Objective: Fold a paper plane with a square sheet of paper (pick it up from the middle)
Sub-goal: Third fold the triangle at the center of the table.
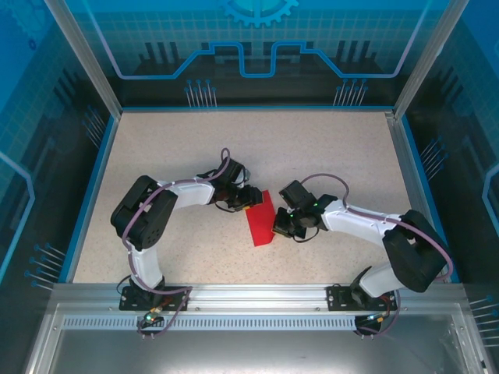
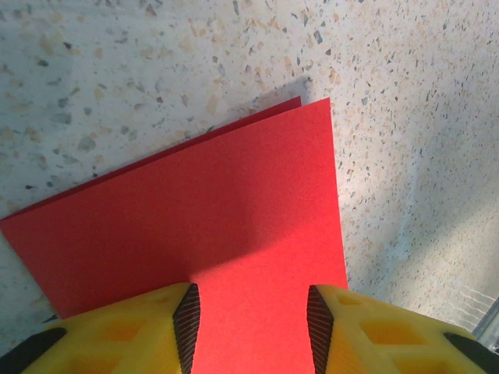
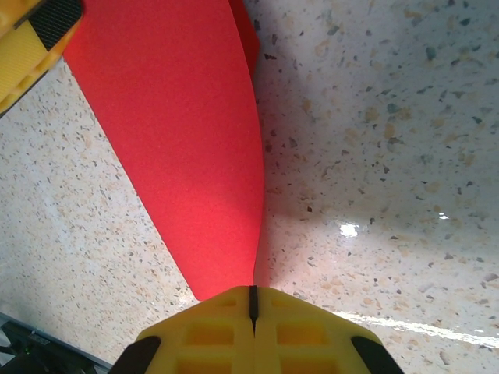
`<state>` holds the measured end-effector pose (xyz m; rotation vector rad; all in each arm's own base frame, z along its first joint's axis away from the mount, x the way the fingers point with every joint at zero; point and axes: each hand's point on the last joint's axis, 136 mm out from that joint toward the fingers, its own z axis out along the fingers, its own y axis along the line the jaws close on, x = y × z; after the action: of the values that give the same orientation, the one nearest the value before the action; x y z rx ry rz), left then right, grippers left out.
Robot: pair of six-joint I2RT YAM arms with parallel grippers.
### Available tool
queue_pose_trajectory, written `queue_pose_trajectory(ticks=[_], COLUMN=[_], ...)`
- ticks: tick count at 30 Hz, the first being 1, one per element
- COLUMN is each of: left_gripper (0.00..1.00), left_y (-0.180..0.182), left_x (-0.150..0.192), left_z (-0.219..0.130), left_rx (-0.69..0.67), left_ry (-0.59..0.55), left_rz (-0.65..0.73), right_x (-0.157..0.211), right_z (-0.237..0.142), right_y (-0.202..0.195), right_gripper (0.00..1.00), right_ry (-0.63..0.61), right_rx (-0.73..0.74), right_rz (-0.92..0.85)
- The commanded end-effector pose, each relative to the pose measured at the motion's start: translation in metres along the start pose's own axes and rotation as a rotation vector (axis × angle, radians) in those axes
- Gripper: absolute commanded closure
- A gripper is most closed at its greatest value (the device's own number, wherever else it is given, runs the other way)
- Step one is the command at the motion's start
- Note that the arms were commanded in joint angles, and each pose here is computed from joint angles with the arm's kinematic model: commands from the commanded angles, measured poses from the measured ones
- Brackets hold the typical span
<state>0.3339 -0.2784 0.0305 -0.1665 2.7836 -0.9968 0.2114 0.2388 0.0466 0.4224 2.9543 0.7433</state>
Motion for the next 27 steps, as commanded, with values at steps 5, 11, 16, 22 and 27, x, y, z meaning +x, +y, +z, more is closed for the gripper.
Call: queue_pose_trajectory(ticks=[5,11,16,22,27], left_gripper=[0.57,0.57,0.57,0.57,0.56], left_y=[0.017,0.02,0.017,0.002,-0.008], left_x=[0.01,0.011,0.01,0.004,-0.001], left_z=[0.008,0.009,0.008,-0.004,-0.02], left_rx=[-0.03,-0.041,-0.034,-0.003,0.001], left_ry=[0.04,0.047,0.047,0.025,-0.014], left_rz=[-0.009,-0.008,-0.009,0.009,0.028], right_x=[-0.012,-0.023,-0.028,-0.032,-0.03], right_z=[0.003,0.011,0.023,0.034,0.044], right_y=[0.029,0.053,0.062,0.069,0.066], right_gripper=[1.0,1.0,1.0,1.0,1.0], right_ry=[-0.016,-0.04,-0.042,-0.045,-0.031], right_rx=[-0.086,-0.152,-0.159,-0.144,-0.128], right_rz=[-0.028,-0.061,-0.069,-0.087,-0.095])
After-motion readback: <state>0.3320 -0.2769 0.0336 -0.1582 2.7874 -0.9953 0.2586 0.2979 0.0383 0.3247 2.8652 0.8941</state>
